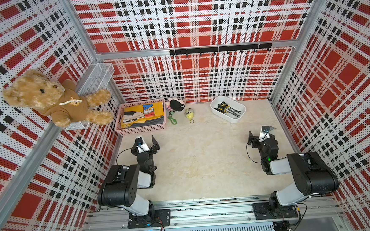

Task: Take the file tool out of the storage box
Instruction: Move the storage box to the center of the board.

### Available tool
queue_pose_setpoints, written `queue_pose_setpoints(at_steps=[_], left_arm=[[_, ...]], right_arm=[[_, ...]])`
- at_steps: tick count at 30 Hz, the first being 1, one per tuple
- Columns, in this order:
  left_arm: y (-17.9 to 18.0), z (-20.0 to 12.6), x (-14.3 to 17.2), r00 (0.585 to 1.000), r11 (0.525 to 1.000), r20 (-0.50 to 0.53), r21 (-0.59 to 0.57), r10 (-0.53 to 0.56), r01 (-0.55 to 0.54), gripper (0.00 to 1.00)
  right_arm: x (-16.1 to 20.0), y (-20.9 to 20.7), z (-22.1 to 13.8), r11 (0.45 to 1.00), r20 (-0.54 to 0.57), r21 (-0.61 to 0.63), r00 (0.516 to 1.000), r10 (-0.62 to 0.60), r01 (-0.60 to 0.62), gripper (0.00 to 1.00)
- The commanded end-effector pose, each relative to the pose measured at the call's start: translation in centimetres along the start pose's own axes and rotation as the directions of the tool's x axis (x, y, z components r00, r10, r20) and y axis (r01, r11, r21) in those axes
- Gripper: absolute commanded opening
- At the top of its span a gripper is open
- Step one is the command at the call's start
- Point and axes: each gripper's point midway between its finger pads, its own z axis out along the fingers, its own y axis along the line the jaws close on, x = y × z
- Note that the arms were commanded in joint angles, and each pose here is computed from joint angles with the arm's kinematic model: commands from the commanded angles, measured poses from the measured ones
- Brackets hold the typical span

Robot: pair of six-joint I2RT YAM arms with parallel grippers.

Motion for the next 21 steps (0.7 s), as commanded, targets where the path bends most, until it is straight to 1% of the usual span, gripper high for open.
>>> queue_pose_setpoints(at_steps=[1, 2, 3, 4, 5, 6, 7, 8, 9, 11, 13, 15, 16, 18, 19, 21], left_arm=[[-0.2, 0.4, -0.5, 1.0, 1.0, 0.013, 0.009, -0.002, 0.002, 0.99], [-0.1, 0.3, -0.6, 1.0, 1.0, 0.017, 0.004, -0.002, 0.002, 0.99], [0.1, 0.4, -0.9, 1.0, 1.0, 0.024, -0.014, -0.007, 0.007, 0.99], [0.1, 0.6, -1.1, 1.0, 1.0, 0.012, -0.025, -0.007, 0.007, 0.99], [0.2, 0.9, -1.6, 1.0, 0.999, 0.003, -0.043, -0.005, 0.005, 0.99], [0.2, 1.4, -1.6, 1.0, 0.998, -0.023, -0.063, 0.002, -0.004, 0.99], [0.0, 1.9, -2.1, 0.999, 0.997, -0.037, -0.076, 0.009, -0.012, 0.99], [-0.2, 2.3, -2.6, 0.999, 0.996, -0.048, -0.088, 0.02, -0.024, 0.99], [-0.4, 2.5, -2.9, 0.998, 0.994, -0.053, -0.099, 0.03, -0.035, 0.99], [-1.4, 3.0, -3.9, 0.998, 0.995, -0.046, -0.089, 0.037, -0.041, 0.99], [-2.2, 3.4, -4.8, 0.999, 0.997, -0.034, -0.073, -0.001, -0.001, 0.99], [-3.0, 3.9, -6.1, 0.998, 0.997, -0.019, -0.049, -0.055, 0.054, 1.0], [-3.4, 4.1, -6.7, 0.997, 0.996, -0.011, -0.043, -0.077, 0.077, 1.0], [-4.1, 4.6, -7.4, 0.994, 0.993, 0.0, -0.031, -0.113, 0.113, 1.0], [-4.7, 5.1, -7.6, 0.992, 0.991, -0.004, -0.012, -0.13, 0.13, 1.0], [-5.8, 6.1, -7.9, 0.988, 0.988, -0.014, 0.018, -0.151, 0.152, 0.99]], right_arm=[[-0.9, 0.4, 0.3, 1.0, 0.024, -0.017, 1.0, 0.0, 0.0, 1.0], [-1.5, 0.4, 0.5, 1.0, 0.029, -0.015, 1.0, -0.005, 0.005, 1.0], [-2.9, 0.5, 1.3, 1.0, 0.013, -0.008, 1.0, -0.009, 0.009, 1.0], [-3.4, 0.2, 2.4, 0.999, -0.086, 0.032, 0.996, -0.011, 0.014, 1.0], [-4.9, -0.4, 3.5, 0.996, -0.148, 0.091, 0.989, 0.005, 0.008, 1.0], [-6.3, -0.3, 4.3, 0.995, -0.186, 0.098, 0.982, 0.018, 0.0, 1.0], [-9.2, 0.4, 5.3, 0.997, -0.171, 0.081, 0.985, 0.025, -0.011, 1.0], [-9.2, 1.5, 5.5, 0.999, -0.225, 0.048, 0.974, 0.027, -0.016, 1.0], [-10.6, 2.2, 6.0, 0.998, -0.241, 0.047, 0.97, 0.041, -0.031, 1.0], [-11.9, 2.4, 7.6, 0.988, -0.328, 0.125, 0.936, 0.125, -0.088, 1.0], [-12.0, 3.0, 9.5, 0.978, -0.413, 0.158, 0.89, 0.193, -0.138, 1.0], [-11.6, 3.8, 10.9, 0.96, -0.461, 0.186, 0.844, 0.274, -0.21, 1.0], [-12.4, 4.2, 11.6, 0.949, -0.467, 0.191, 0.827, 0.313, -0.252, 1.0], [-11.5, 4.5, 12.8, 0.927, -0.509, 0.246, 0.776, 0.372, -0.283, 1.0], [-10.4, 5.1, 13.5, 0.92, -0.553, 0.251, 0.735, 0.391, -0.301, 0.99], [-9.3, 5.7, 14.4, 0.912, -0.599, 0.266, 0.687, 0.411, -0.313, 0.94]])
